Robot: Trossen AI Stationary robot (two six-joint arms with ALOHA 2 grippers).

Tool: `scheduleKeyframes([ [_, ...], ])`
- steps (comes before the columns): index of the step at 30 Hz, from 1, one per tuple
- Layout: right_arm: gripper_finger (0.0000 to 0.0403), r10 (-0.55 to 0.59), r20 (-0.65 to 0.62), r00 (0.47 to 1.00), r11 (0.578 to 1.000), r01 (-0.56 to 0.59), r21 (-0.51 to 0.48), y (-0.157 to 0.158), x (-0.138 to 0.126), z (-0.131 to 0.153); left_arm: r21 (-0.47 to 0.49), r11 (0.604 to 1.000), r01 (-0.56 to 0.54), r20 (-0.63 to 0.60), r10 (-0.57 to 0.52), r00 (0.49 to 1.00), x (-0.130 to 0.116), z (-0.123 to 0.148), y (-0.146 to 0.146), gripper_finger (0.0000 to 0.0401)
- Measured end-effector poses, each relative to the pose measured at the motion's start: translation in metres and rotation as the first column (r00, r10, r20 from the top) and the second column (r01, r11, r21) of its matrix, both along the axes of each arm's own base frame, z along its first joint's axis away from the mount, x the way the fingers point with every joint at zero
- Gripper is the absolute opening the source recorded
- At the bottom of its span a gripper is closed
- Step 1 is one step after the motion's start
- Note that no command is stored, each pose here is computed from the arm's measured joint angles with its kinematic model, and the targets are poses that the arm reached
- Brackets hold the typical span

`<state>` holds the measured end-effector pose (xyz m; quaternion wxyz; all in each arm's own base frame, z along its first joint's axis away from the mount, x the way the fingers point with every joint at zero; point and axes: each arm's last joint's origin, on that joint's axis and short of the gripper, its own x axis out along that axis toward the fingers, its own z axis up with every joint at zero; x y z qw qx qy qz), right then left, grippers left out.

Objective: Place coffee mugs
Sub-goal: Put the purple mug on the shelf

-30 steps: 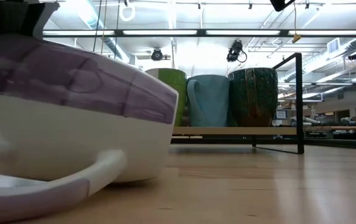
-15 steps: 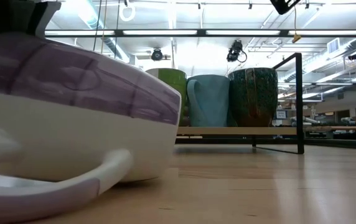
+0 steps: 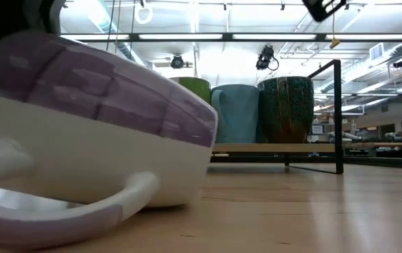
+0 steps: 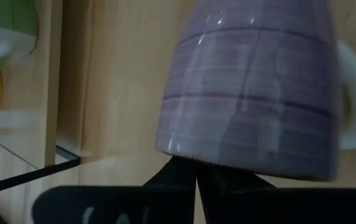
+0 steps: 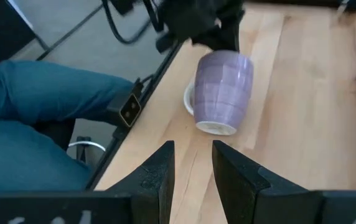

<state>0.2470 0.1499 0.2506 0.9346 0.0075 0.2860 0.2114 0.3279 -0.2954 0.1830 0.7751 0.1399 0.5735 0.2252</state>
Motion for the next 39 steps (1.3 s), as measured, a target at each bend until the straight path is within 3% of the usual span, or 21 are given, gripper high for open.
scheduleKeyframes([
  [20, 0.0113, 0.032, -0.005, 0.999, 0.999, -0.032, 0.029, 0.031, 0.055, -0.088, -0.096, 0.995, -0.021, 0.102, 0.030, 0.994, 0.018, 0.002, 0.001, 0.0012],
  [32, 0.0113, -0.060, -0.043, 0.997, 0.997, 0.063, 0.052, 0.012, 0.068, -0.098, -0.165, 0.986, -0.023, 0.173, 0.052, 0.984, 0.031, 0.002, 0.001, 0.0012],
  [39, 0.0113, -0.113, -0.142, 0.983, 0.992, 0.119, 0.035, 0.003, 0.067, -0.105, -0.163, 0.986, -0.038, 0.194, 0.070, 0.978, 0.037, 0.003, 0.007, 0.0012],
])
